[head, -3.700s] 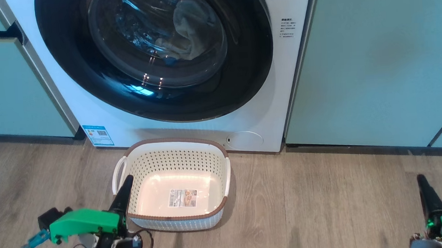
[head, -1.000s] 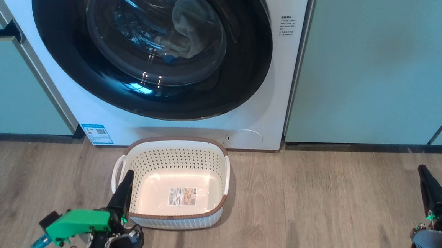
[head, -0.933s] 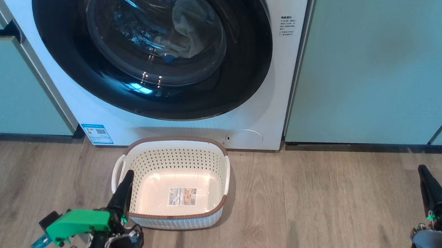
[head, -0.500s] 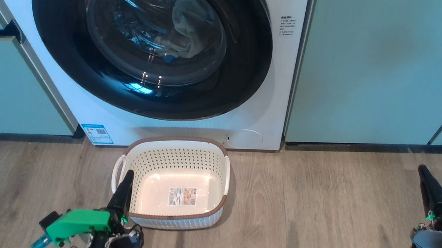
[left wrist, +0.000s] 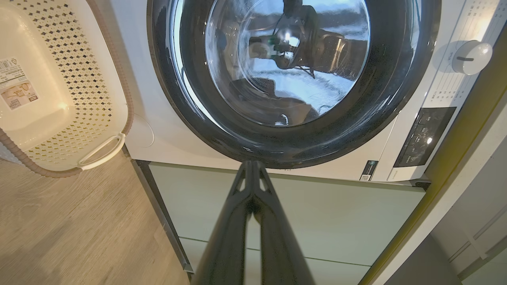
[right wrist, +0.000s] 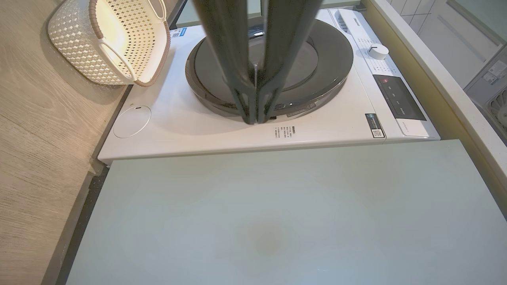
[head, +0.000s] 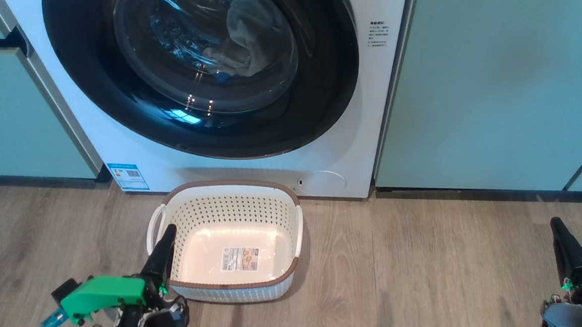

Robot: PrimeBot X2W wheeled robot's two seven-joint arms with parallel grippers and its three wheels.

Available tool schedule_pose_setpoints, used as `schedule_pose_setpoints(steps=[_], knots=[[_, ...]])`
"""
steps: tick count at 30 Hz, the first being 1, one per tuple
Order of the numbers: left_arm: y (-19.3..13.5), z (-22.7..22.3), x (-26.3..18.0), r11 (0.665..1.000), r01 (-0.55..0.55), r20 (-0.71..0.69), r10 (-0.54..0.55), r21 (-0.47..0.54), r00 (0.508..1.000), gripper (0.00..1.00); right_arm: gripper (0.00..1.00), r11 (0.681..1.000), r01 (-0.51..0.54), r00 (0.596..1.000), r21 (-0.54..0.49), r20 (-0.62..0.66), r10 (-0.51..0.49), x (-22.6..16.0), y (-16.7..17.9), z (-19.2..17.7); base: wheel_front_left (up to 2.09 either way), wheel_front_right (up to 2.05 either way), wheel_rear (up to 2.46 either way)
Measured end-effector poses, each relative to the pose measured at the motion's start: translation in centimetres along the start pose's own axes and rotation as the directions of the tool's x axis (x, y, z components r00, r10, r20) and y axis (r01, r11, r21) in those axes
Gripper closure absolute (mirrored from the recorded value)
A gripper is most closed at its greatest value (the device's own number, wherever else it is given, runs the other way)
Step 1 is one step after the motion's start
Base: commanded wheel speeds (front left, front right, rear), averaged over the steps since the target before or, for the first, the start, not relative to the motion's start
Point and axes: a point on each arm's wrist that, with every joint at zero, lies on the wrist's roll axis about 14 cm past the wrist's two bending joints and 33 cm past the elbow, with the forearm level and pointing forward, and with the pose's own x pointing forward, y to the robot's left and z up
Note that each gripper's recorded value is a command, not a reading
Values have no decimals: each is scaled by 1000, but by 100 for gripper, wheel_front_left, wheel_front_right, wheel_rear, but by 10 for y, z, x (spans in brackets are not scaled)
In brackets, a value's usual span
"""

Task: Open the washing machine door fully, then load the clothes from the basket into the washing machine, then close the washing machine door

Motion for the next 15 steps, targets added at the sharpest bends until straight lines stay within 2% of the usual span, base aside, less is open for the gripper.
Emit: schedule_pose_setpoints(steps=[15], knots=[[0, 0, 0, 1000, 0, 0, 0, 0, 1000, 100, 100, 1000, 0, 1000, 0, 0, 0, 0, 0, 0, 0, 0, 0]])
